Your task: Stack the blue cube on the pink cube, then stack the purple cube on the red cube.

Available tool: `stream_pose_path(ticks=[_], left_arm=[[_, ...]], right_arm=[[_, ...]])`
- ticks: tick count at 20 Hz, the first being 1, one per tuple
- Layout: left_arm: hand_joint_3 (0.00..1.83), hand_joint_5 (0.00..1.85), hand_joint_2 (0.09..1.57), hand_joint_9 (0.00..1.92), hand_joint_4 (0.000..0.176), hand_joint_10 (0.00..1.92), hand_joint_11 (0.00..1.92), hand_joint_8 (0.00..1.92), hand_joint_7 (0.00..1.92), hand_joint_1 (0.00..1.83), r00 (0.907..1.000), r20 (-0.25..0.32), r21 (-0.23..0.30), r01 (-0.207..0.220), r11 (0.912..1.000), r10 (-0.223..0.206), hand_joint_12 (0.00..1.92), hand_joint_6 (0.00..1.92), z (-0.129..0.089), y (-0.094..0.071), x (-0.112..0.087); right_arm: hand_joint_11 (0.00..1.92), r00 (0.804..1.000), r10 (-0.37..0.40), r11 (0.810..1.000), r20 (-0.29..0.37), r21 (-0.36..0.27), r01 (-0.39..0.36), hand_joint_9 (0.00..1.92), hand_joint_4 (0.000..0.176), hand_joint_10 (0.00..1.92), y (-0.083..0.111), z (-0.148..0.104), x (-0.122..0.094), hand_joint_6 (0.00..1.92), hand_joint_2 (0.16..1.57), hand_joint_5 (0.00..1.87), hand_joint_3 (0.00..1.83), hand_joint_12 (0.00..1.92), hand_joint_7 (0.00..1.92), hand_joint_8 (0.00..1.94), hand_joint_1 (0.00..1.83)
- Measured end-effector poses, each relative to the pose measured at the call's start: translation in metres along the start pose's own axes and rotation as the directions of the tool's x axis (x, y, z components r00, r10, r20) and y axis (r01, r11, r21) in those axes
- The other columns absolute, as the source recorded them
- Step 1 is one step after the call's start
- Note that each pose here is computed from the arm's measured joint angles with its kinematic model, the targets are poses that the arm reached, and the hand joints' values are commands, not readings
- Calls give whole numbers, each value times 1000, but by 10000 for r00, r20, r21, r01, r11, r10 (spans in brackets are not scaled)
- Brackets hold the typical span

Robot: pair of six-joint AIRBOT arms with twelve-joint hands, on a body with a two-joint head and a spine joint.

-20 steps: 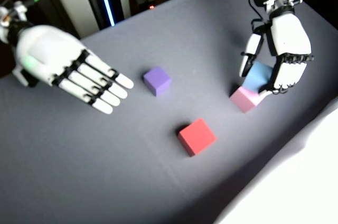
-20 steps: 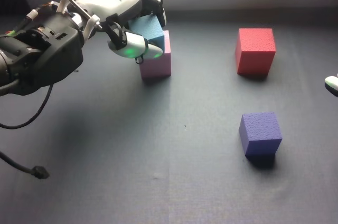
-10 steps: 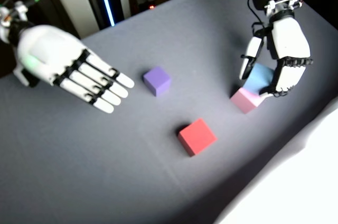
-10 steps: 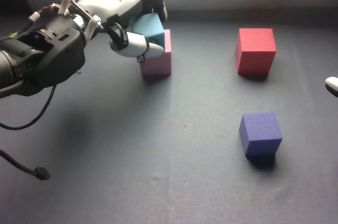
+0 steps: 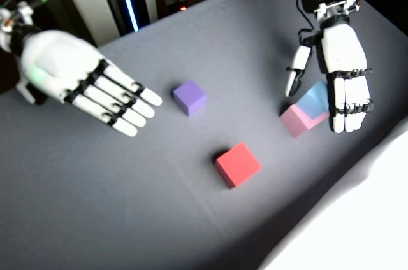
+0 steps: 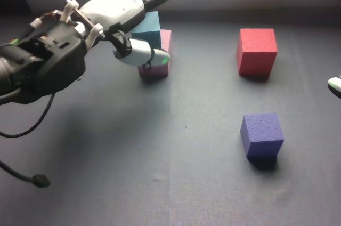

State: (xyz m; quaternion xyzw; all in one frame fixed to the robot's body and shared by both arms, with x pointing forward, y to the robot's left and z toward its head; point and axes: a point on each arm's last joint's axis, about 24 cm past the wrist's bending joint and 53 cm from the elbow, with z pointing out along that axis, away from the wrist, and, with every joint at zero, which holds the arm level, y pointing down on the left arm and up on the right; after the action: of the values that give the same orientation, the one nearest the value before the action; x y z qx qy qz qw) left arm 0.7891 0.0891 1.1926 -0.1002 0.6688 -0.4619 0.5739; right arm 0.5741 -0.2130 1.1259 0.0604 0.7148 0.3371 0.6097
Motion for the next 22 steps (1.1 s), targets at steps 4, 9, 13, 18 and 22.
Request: stream_pose_path(ticks=[4, 9, 13, 18, 22], left_arm=[[0, 0, 989, 0, 176, 0, 0, 0, 0, 602, 9982, 466, 817, -424, 9958, 387, 0, 0, -27, -21, -17], [11, 0, 1044, 0, 176, 0, 0, 0, 0, 480, 9953, 799, 1736, -674, 9825, 541, 0, 0, -85, -32, -18], [16, 0, 1251, 0, 176, 0, 0, 0, 0, 292, 9932, 1049, 2081, -715, 9755, 504, 0, 0, -130, -33, -22], [13, 12, 1373, 0, 149, 0, 0, 0, 0, 568, 9932, 1116, 2115, -552, 9758, 320, 0, 3, -170, -27, -17], [10, 0, 1386, 0, 124, 0, 0, 0, 0, 480, 9919, 1271, 1977, -251, 9799, -2, 0, 0, -179, -18, -18]], right_arm=[[0, 9998, 208, 9997, -35, -93, -208, 0, 0, 0, 2, 0, 1, 0, 1289, 0, 0, 0, 0, 0, 657], [4, 9969, 671, 9939, -405, -846, -703, 0, 0, 0, 18, 6, 4, 0, 1243, 0, 0, 2, 0, 0, 658], [0, 9961, 387, 9849, -794, -1653, -514, 0, 0, 0, 41, 22, 8, 0, 1173, 0, 0, 0, 0, 0, 622], [0, 9846, 539, 9842, -1664, -1576, -805, 0, 0, 0, 41, 49, 41, 0, 1092, 0, 0, 164, 0, 0, 843], [0, 9824, 724, 9836, -1722, -1506, -989, 0, 0, 0, 41, 67, 48, 0, 1108, 0, 7, 0, 0, 0, 788]])
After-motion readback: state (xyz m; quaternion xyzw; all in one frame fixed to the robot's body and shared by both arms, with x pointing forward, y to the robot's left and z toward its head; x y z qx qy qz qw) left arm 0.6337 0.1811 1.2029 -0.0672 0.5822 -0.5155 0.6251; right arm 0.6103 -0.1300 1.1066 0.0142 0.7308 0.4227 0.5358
